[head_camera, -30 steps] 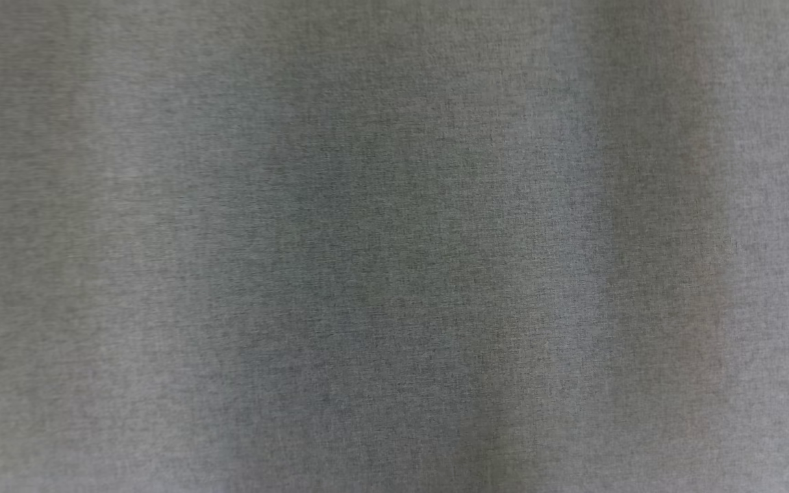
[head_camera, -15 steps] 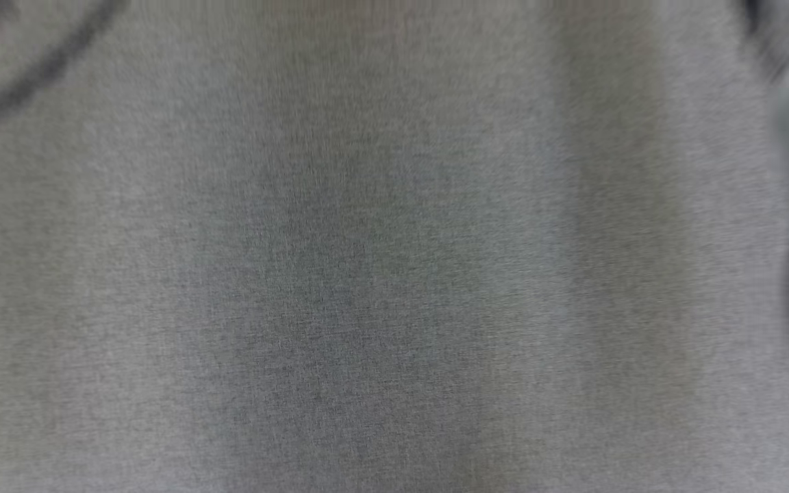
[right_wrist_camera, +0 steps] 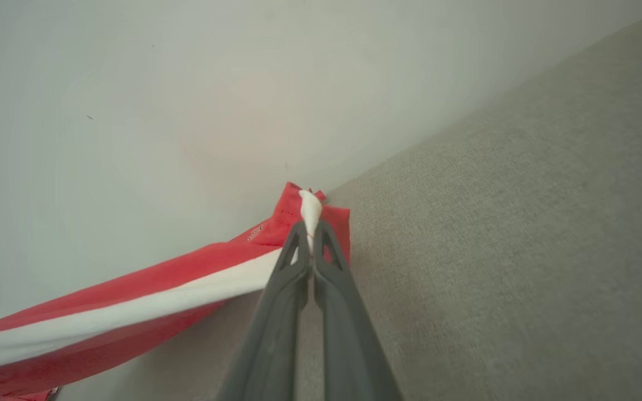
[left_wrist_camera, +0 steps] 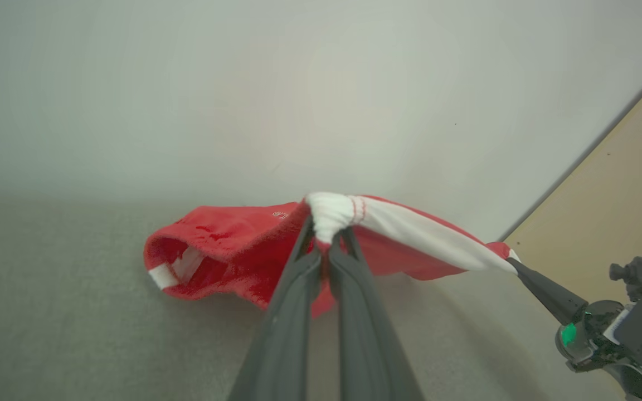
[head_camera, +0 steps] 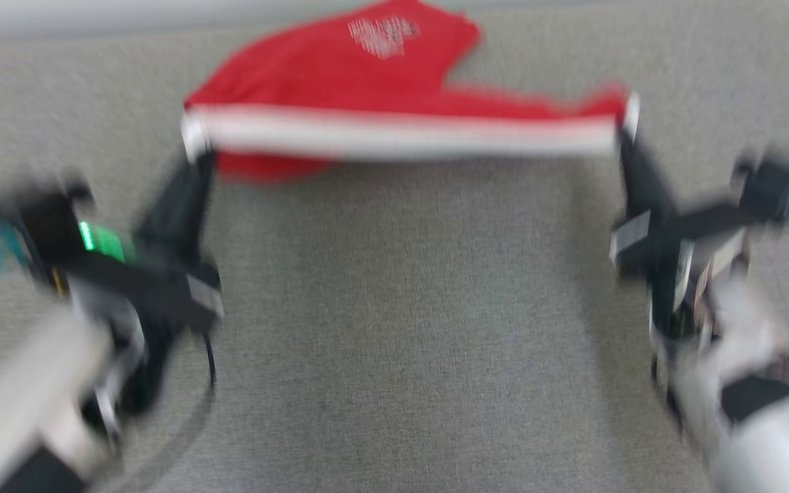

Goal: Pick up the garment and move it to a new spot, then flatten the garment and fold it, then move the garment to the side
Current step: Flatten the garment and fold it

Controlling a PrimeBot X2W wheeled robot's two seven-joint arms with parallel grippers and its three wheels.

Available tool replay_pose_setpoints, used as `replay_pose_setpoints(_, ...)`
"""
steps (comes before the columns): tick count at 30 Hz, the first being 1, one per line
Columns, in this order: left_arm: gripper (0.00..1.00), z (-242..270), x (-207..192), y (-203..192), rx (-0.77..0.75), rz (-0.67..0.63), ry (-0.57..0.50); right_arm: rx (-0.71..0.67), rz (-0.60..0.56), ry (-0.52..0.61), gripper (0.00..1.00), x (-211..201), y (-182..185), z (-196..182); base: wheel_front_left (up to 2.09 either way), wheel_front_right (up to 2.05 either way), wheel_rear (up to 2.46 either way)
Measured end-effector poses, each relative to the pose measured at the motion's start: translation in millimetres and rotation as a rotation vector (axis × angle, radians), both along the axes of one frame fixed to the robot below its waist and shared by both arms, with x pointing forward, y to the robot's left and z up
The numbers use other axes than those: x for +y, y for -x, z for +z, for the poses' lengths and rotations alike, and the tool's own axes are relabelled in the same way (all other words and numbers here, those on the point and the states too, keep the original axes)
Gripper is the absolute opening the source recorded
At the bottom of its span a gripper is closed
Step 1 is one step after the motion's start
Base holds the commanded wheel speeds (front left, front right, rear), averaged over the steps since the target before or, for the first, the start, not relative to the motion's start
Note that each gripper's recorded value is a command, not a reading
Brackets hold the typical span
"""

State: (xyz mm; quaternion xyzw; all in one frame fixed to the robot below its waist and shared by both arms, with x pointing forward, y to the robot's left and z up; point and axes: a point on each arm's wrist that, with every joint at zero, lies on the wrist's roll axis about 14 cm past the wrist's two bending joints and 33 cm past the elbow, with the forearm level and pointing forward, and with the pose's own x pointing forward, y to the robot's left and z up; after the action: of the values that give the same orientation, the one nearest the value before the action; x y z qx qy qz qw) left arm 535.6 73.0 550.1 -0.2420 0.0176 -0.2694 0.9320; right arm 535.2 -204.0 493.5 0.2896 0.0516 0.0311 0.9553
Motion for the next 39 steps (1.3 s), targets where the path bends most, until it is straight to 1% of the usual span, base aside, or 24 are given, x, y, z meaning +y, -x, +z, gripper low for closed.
replay_pose_setpoints(4,0.0,-28.6,11.0,48.4,0.086,0.052,0.006,0.083,0.024,-0.018,0.0,9.2,56.2,-36.3,0.0,0.0,0.0)
replay_pose_setpoints(6,0.0,-46.8,17.9,70.6,0.125,0.066,-0.028,0.123,0.04,-0.028,0.0,14.6,80.3,-50.0,0.0,0.0,0.0)
replay_pose_setpoints(9,0.0,-63.1,31.8,94.9,0.168,0.123,-0.053,0.168,0.066,-0.017,0.0,22.5,113.0,-64.7,0.0,0.0,0.0)
replay_pose_setpoints(12,0.0,-80.8,38.2,122.7,0.201,0.141,-0.105,0.236,0.084,-0.011,0.0,27.6,149.8,-83.2,0.0,0.0,0.0)
replay_pose_setpoints(13,0.0,-86.1,40.7,131.5,0.213,0.147,-0.119,0.26,0.086,-0.024,0.0,30.3,161.8,-88.6,0.0,0.0,0.0)
replay_pose_setpoints(16,0.0,-100.6,52.0,153.3,0.23,0.166,-0.195,0.311,0.103,-0.038,0.0,40.7,192.6,-98.2,0.0,0.0,0.0)
replay_pose_setpoints(21,0.0,-121.9,59.9,186.9,0.284,0.184,-0.245,0.364,0.099,-0.072,0.0,51.6,224.7,-103.1,0.0,0.0,0.0)
replay_pose_setpoints(25,0.0,-128.8,63.2,196.9,0.308,0.196,-0.246,0.333,0.082,-0.08,0.0,50.9,222.9,-89.0,0.0,0.0,0.0)
replay_pose_setpoints(26,0.0,-130.1,64.0,197.5,0.308,0.197,-0.253,0.316,0.08,-0.082,0.0,50.4,219.7,-83.1,0.0,0.0,0.0)
replay_pose_setpoints(27,0.0,-128.1,63.3,195.8,0.292,0.197,-0.253,0.274,0.075,-0.083,0.0,48.5,210.9,-69.7,0.0,0.0,0.0)
replay_pose_setpoints(29,0.0,-119.2,60.7,189.3,0.265,0.206,-0.22,0.229,0.082,-0.069,0.0,47.4,199.2,-54.8,0.0,0.0,0.0)
replay_pose_setpoints(33,0.0,-96.8,59.4,168.0,0.181,0.209,-0.196,0.114,0.112,-0.018,0.0,47.9,158.0,-16.8,0.0,0.0,0.0)
replay_pose_setpoints(39,0.0,-69.1,63.5,126.4,0.091,0.221,-0.185,0.051,0.175,0.05,0.0,58.9,94.9,12.0,0.0,0.0,0.0)
